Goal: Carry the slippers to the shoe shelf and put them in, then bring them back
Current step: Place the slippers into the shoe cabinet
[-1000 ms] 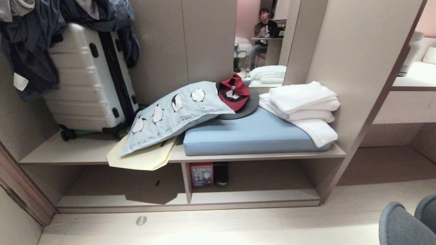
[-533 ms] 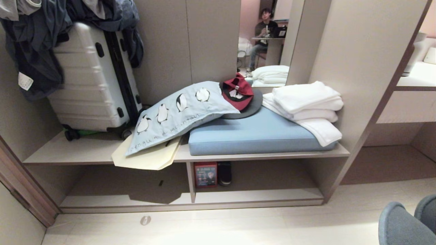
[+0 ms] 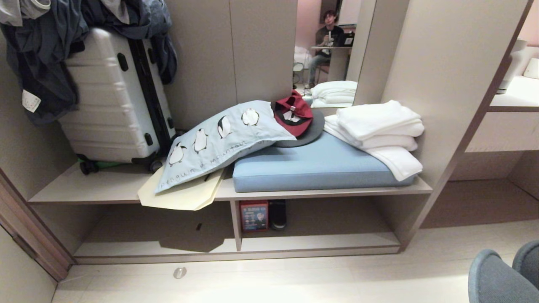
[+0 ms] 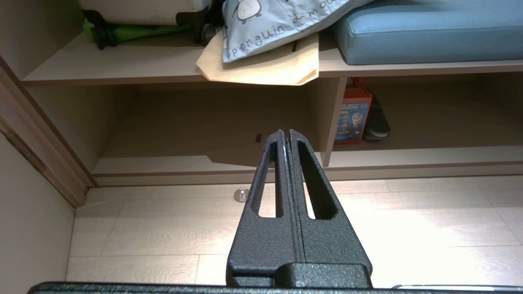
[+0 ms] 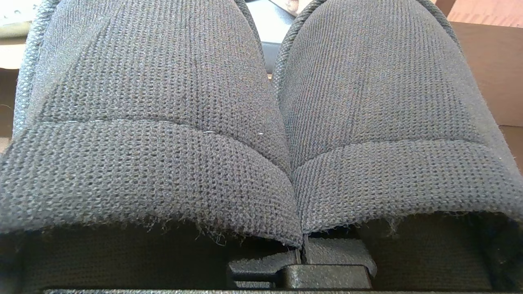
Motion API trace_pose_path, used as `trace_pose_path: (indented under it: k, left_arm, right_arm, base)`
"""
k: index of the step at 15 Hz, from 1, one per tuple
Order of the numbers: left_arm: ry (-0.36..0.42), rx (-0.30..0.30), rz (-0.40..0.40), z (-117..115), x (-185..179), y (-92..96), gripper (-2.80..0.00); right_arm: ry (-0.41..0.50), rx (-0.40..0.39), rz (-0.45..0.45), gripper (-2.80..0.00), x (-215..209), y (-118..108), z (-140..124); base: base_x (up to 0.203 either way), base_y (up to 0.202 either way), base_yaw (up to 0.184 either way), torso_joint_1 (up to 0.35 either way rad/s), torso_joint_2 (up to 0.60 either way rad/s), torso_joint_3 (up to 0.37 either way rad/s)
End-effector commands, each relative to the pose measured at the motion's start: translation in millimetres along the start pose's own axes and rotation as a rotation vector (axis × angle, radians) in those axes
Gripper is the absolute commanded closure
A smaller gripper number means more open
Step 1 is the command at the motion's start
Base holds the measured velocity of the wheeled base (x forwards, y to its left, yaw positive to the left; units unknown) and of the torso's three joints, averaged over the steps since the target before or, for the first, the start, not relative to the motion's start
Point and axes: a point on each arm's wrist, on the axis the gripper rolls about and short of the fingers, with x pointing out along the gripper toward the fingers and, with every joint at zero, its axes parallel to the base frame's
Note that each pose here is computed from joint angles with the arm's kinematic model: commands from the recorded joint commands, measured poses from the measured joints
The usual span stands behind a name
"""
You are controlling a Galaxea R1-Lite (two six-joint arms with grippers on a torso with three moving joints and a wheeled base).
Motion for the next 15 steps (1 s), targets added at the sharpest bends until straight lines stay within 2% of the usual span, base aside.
trace_pose_path:
  k: [1, 4, 15]
  left_arm:
    - [0.000, 0.000, 0.001, 0.1, 0.1, 0.0, 0.00]
    - [-0.002, 0.001, 0.000, 0.2, 0.0, 0.0, 0.00]
    - [-0.001, 0.001, 0.001, 0.3, 0.1, 0.0, 0.00]
  right_arm:
    - [0.000, -0.001, 0.001, 0.00, 0.0, 0.0, -0.1]
    - [0.000, -0.001, 0.001, 0.00, 0.0, 0.0, -0.1]
    - [0.000, -0.001, 0.001, 0.00, 0.0, 0.0, -0.1]
  base:
    - [0.000, 0.000, 0.000, 0.000, 0.00, 0.000]
    - [0.000, 0.000, 0.000, 0.003, 0.01, -0.097]
    - [0.000, 0.000, 0.000, 0.002, 0.00, -0.195]
